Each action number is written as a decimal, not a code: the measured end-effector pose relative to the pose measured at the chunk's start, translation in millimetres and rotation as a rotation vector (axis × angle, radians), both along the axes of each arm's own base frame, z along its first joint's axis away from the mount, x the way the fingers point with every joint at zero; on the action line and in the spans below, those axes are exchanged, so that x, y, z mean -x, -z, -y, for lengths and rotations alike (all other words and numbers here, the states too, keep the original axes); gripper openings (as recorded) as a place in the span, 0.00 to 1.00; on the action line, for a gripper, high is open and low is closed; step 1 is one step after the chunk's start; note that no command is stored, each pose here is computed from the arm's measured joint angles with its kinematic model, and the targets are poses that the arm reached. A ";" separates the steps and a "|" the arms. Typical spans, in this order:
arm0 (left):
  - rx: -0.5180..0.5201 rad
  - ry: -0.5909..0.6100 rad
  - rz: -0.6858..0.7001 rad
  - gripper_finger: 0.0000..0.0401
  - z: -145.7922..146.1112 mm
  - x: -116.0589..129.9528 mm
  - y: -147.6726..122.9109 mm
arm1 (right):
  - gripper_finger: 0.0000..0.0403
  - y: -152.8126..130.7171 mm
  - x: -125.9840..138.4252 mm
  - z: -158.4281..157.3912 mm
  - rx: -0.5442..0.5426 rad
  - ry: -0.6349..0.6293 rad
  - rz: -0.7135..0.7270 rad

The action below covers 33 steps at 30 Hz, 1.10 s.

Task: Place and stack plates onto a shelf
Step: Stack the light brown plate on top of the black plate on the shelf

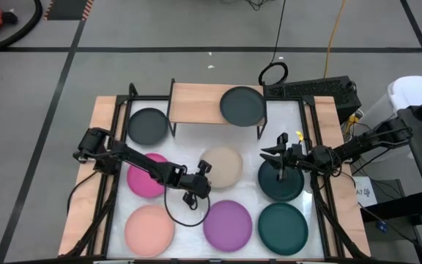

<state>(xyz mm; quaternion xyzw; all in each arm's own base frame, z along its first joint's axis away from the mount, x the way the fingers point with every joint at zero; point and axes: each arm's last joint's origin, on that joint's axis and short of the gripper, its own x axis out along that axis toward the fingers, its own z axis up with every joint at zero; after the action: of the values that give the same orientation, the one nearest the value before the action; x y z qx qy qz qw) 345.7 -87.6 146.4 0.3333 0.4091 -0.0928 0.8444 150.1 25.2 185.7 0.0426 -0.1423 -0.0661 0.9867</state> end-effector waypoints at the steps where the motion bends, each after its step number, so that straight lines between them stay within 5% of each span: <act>1: -0.028 0.003 0.013 0.03 0.2 0.9 -3.9 | 0.20 0.1 0.0 0.0 0.007 0.002 -0.002; 13: -0.218 0.042 0.345 0.02 -14.3 22.5 -106.3 | 0.20 -1.1 0.3 0.2 0.006 0.005 0.011; 18: -0.306 0.013 0.394 0.02 -54.7 20.8 -147.5 | 0.20 -2.3 0.8 2.0 -0.008 0.048 0.021; 22: -0.230 0.021 0.328 0.02 -96.2 8.1 -176.9 | 0.20 -2.6 0.7 4.3 -0.013 0.069 0.025; 28: -0.168 0.012 0.266 0.02 -150.3 -19.6 -187.6 | 0.20 -2.6 0.4 6.5 -0.014 0.083 0.025; 33: -0.157 -0.001 0.205 0.02 -176.2 -42.3 -162.1 | 0.20 -2.9 0.5 6.4 -0.032 0.075 0.032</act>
<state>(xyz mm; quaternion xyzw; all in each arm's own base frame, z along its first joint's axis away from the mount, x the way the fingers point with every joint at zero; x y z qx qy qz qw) 388.0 88.6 308.5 0.4058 0.3269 -0.0255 0.8531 149.7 18.8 188.6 0.0538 -0.1584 -0.1047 0.9803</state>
